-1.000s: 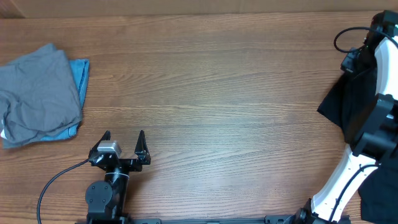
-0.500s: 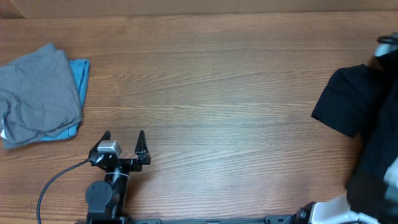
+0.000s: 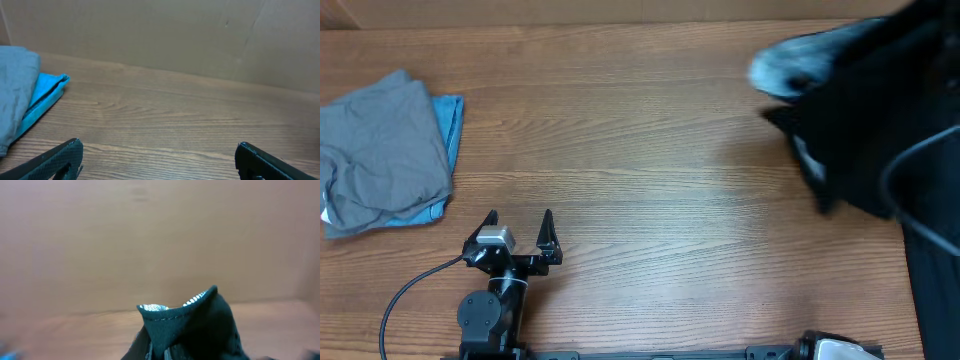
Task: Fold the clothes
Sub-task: 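Lift the black pants and drag them to the table center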
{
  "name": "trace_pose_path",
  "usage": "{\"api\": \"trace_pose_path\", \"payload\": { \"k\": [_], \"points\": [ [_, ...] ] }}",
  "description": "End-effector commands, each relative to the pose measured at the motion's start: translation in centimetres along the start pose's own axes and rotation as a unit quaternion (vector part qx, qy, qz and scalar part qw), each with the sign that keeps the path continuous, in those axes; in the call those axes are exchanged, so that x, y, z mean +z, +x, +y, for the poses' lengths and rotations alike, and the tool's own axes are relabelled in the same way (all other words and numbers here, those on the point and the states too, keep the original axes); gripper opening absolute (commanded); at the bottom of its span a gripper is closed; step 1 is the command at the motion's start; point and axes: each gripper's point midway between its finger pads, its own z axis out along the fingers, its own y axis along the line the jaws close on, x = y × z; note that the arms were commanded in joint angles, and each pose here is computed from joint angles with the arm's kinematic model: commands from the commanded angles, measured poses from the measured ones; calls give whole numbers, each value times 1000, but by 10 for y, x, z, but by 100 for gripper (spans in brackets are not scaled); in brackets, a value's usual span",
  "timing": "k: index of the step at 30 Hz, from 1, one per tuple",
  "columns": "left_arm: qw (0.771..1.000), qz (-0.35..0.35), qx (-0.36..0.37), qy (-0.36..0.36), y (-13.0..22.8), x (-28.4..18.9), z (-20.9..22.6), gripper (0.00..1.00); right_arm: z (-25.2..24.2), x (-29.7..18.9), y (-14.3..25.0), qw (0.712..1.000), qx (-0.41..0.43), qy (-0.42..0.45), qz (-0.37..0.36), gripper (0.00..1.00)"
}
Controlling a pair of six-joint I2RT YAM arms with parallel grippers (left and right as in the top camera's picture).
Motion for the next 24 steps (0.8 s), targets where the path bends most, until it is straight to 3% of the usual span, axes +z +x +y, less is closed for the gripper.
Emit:
{"api": "trace_pose_path", "payload": {
  "k": [1,12,17,24],
  "points": [
    [1000,-3,-3,-1,0,0,0,100,64,18,23,987,-12,-153,55,4],
    [1000,-3,-3,-1,0,0,0,100,71,79,154,929,55,-164,328,4],
    [1000,-3,-3,-1,0,0,0,100,97,95,187,899,55,-196,388,4],
    [1000,-3,-3,-1,0,0,0,100,156,111,213,875,16,-256,412,4]
  ]
}}
